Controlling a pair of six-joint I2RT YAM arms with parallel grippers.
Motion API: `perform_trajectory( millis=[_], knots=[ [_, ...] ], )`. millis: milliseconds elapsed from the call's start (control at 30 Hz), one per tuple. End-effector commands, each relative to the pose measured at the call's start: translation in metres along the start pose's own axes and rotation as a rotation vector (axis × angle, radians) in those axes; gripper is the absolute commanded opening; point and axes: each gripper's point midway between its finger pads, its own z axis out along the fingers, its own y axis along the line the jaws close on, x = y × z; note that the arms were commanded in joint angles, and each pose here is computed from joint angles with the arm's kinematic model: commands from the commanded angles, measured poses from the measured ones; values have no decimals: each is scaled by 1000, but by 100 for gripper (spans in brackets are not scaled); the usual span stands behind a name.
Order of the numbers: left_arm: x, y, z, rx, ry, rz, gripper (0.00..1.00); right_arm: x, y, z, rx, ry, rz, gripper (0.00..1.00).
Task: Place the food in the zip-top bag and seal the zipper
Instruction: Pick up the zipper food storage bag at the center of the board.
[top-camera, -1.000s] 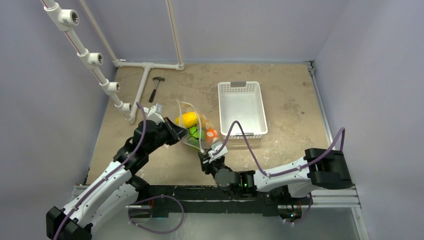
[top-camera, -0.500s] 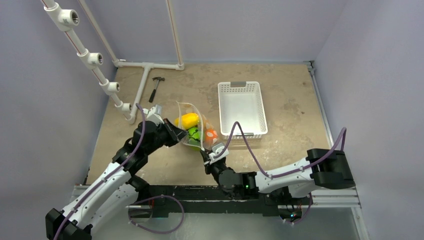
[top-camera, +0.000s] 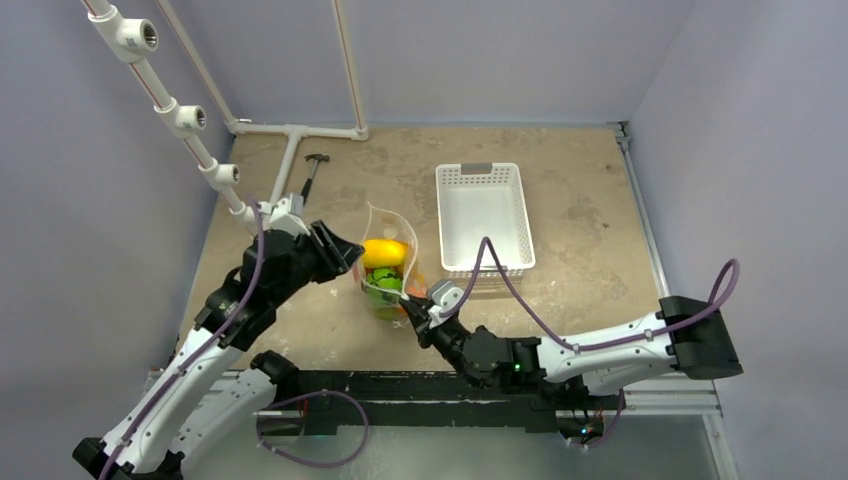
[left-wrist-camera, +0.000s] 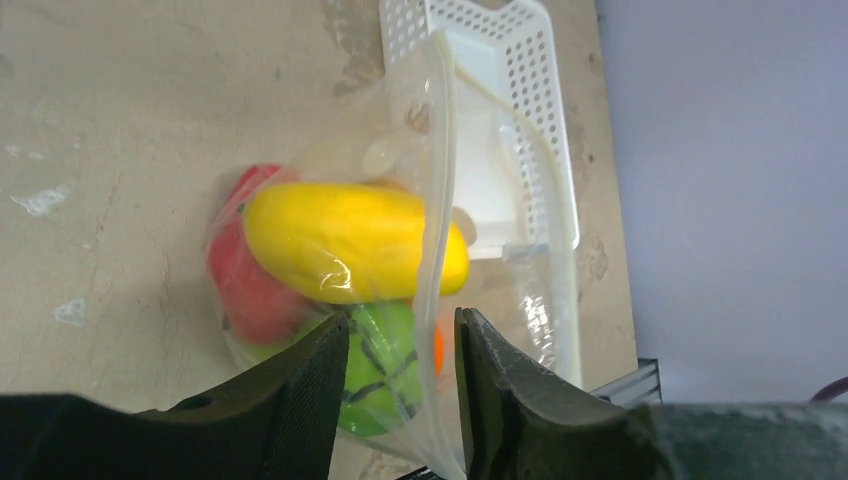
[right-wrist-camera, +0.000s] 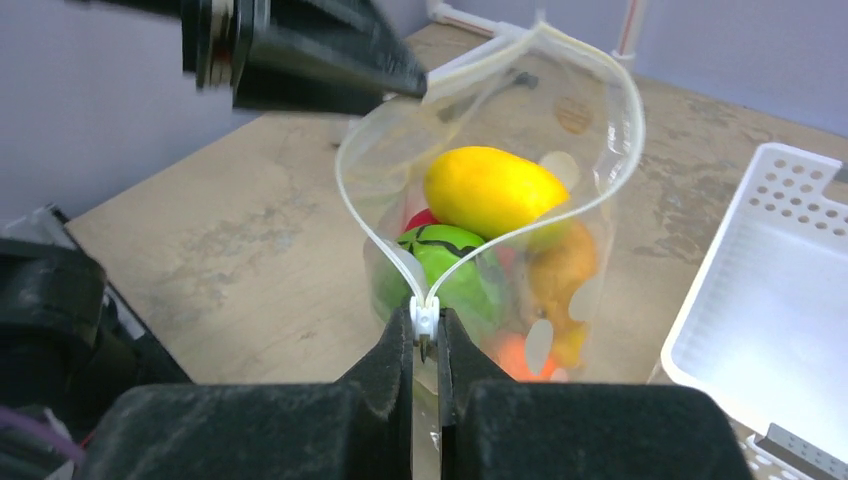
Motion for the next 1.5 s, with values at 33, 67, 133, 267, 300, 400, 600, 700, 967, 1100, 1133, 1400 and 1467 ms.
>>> perform_trajectory(
  millis=[33, 67, 133, 267, 300, 400, 600, 700, 967, 1100, 1133, 1400, 1467],
  knots=[
    [-43, -11, -33, -63, -101, 142, 50, -31, 23, -6, -144, -6, -30, 0],
    [-49, -13, -37, -62, -113, 160, 52, -35, 26, -6, -163, -5, -33, 0],
    [-60, -22, -47, -46, -141, 198, 55, -42, 30, -8, -189, 4, -39, 0],
    [-75, -42, -62, 14, -176, 271, 58, -66, 42, -12, -258, 13, -29, 0],
    [-78, -47, -65, 29, -180, 289, 59, -72, 45, -13, -278, 13, -28, 0],
    [-83, -62, -74, 88, -185, 340, 60, -95, 51, -18, -326, 4, -18, 0],
    [-87, -93, -91, 222, -177, 457, 60, -142, 69, -31, -453, -1, -12, 0],
    [-81, -113, -101, 345, -161, 528, 61, -161, 80, -43, -553, -10, -12, 0],
    [-39, -158, -149, 767, -68, 713, 62, -160, 105, -71, -772, 55, -51, 0],
    [-14, -165, -165, 929, 21, 758, 62, -154, 113, -77, -826, 90, -67, 0],
    [-8, -165, -166, 955, 48, 762, 63, -153, 115, -77, -833, 97, -70, 0],
    [20, -156, -172, 1078, 152, 803, 66, -144, 124, -83, -890, 165, -94, 0],
    [24, -154, -175, 1092, 155, 810, 68, -144, 127, -85, -900, 180, -89, 0]
  ],
)
